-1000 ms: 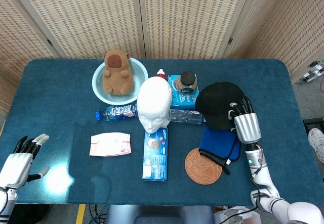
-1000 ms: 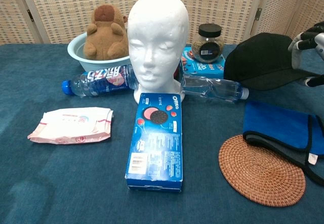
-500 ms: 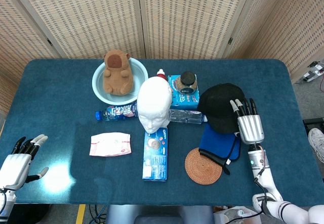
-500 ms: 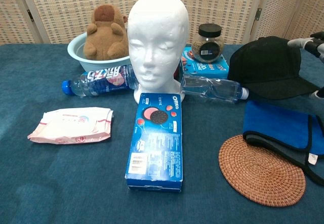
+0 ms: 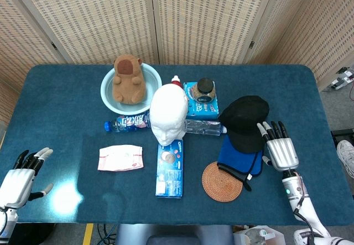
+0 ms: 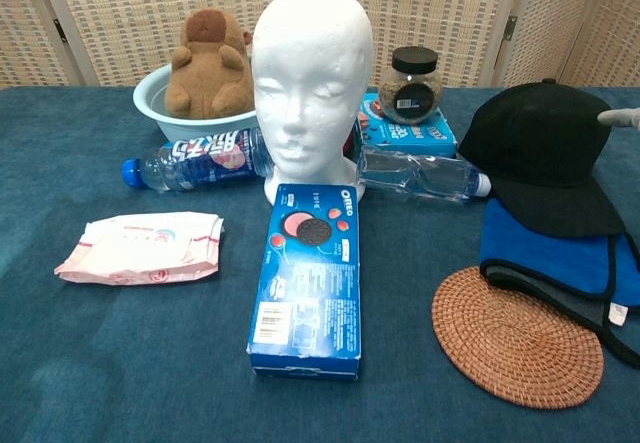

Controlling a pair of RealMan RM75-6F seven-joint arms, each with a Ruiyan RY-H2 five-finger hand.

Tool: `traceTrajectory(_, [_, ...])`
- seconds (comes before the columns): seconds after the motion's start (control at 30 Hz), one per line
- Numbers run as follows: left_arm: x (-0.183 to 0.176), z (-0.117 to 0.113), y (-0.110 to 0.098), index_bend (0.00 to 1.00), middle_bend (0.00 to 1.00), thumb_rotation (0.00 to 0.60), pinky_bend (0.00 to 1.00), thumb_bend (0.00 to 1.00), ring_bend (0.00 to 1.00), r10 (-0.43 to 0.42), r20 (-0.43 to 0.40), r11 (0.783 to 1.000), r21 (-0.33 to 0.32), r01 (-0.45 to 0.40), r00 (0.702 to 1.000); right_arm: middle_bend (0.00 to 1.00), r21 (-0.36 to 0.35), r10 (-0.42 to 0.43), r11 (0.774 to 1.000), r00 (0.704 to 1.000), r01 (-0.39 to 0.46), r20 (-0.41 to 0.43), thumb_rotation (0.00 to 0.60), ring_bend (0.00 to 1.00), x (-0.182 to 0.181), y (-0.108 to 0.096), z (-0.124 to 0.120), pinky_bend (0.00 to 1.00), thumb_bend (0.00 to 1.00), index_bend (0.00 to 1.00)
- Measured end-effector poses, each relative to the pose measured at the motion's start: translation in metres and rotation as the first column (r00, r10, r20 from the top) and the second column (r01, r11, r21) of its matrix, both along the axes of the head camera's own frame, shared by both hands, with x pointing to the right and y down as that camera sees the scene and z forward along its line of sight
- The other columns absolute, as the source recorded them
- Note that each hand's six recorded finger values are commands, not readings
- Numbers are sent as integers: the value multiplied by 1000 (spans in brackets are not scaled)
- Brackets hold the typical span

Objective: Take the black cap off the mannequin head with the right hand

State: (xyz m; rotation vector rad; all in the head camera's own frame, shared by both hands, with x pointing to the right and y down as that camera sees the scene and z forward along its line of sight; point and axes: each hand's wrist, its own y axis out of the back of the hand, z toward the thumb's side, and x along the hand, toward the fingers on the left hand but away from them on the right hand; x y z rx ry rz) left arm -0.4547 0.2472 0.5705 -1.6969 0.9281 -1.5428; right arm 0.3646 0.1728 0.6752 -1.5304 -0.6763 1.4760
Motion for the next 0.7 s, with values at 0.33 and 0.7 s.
traceTrajectory(0.33, [0,-3,-1,132,116,600,0,190,119,1,4,1000,13,-1,1000,116,84,-13,996,999,10,34,600,8,13,9,-39,0,0,31])
traceTrajectory(0.7, [-1,-8,-3,132,116,600,0,191,117,-7,7,999,52,7,1000,254,130,26,991,997,-36,78,600,131,37,14,-90,25,0,168])
